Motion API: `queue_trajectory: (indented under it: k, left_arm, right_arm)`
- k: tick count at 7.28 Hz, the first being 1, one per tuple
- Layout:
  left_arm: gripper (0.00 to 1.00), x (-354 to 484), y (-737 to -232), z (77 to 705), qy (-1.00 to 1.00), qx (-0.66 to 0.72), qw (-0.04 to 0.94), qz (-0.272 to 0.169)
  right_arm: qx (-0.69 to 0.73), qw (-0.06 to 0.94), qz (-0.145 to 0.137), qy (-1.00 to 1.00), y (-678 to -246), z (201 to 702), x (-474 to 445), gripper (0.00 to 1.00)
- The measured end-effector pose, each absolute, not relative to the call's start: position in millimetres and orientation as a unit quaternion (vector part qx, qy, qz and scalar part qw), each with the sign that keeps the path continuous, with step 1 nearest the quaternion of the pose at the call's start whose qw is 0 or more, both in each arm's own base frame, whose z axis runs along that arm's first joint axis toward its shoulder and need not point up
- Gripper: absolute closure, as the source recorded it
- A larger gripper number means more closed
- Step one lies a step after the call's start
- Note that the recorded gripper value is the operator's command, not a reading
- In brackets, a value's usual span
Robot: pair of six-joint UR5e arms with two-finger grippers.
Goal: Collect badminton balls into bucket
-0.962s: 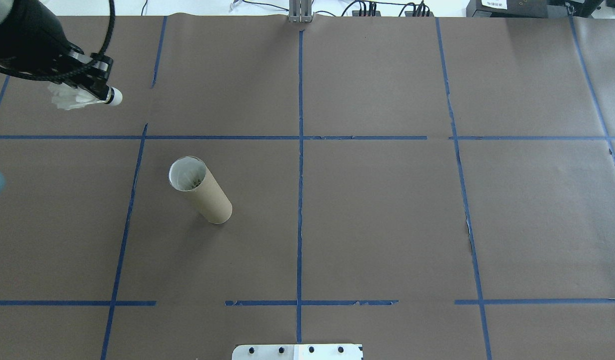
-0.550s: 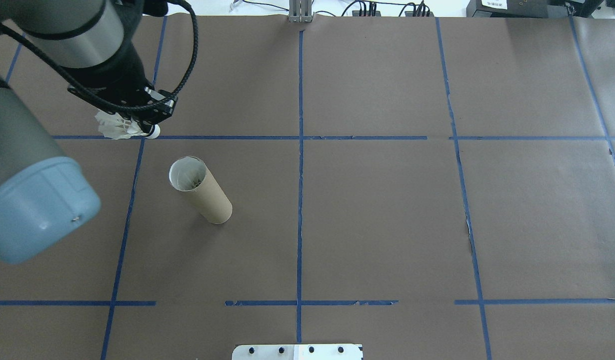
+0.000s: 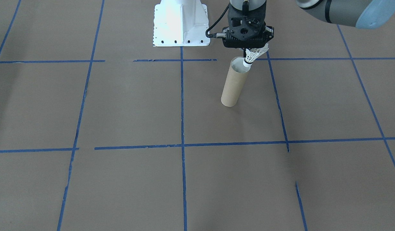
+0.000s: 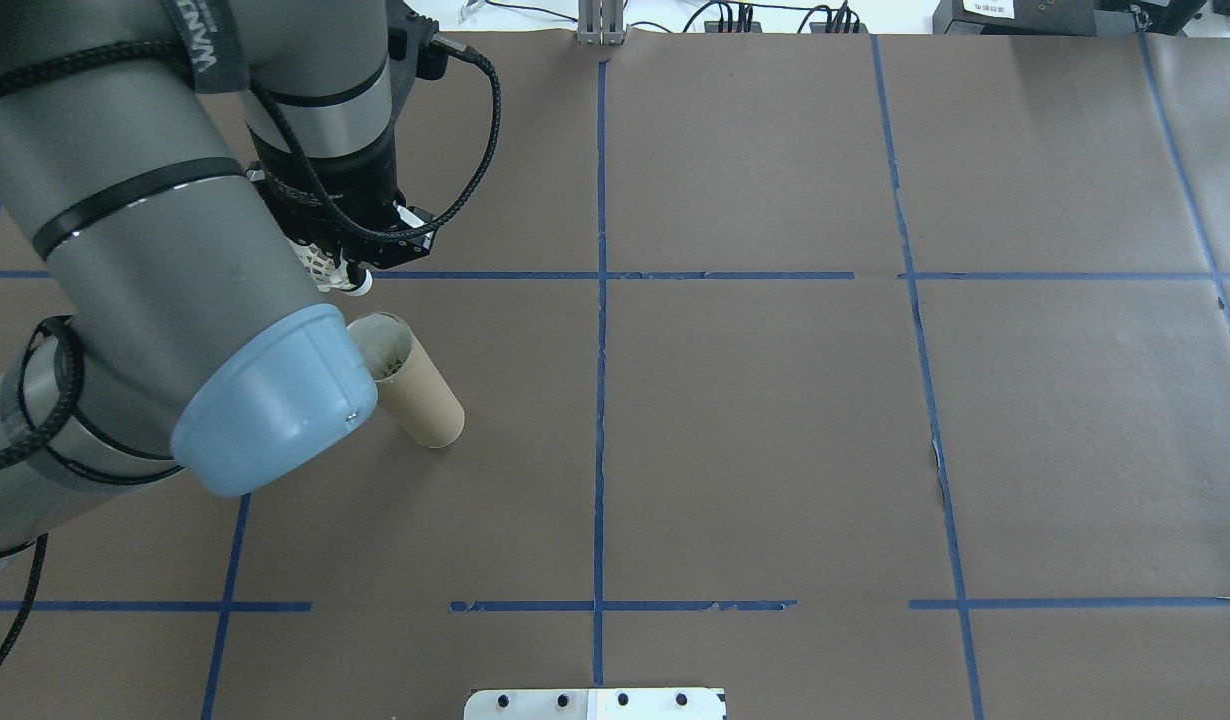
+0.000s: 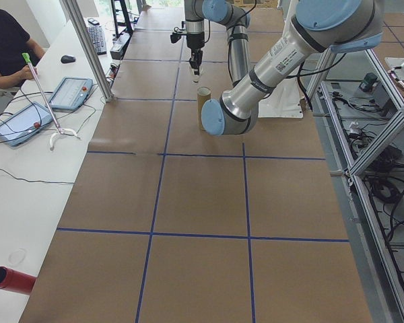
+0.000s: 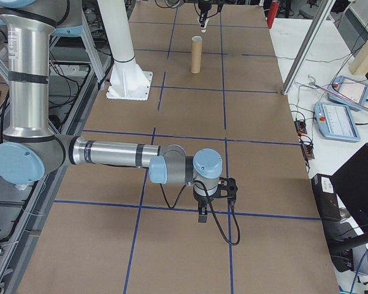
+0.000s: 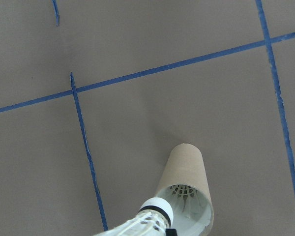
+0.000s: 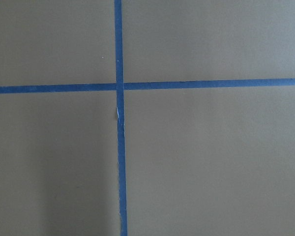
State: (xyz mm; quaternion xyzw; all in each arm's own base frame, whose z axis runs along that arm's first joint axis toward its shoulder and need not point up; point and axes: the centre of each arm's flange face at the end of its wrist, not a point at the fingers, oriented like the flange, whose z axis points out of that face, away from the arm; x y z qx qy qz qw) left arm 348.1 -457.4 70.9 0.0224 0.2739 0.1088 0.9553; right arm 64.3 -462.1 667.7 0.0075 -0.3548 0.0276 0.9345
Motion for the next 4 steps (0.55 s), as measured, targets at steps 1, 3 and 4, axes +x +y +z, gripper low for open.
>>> queue_trajectory:
  k: [1, 3, 4]
  left_arm:
    - [1.00, 357.5, -456.6, 71.4, 0.267, 0.020, 0.957, 0.114]
    - [1.00, 377.1, -449.1, 76.7, 0.258, 0.012, 0.958, 0.127]
    - [1.00, 383.8, -445.6, 80.5, 0.254, 0.009, 0.958, 0.133]
  right_arm:
    - [0.008, 0.935, 0.027, -0.355, -462.1, 667.6, 64.3, 0.00]
    - [0.008, 0.935, 0.027, -0.355, -462.1, 667.5, 64.3, 0.00]
    - [0.008, 0.935, 0.027, -0.355, -462.1, 667.4, 64.3, 0.00]
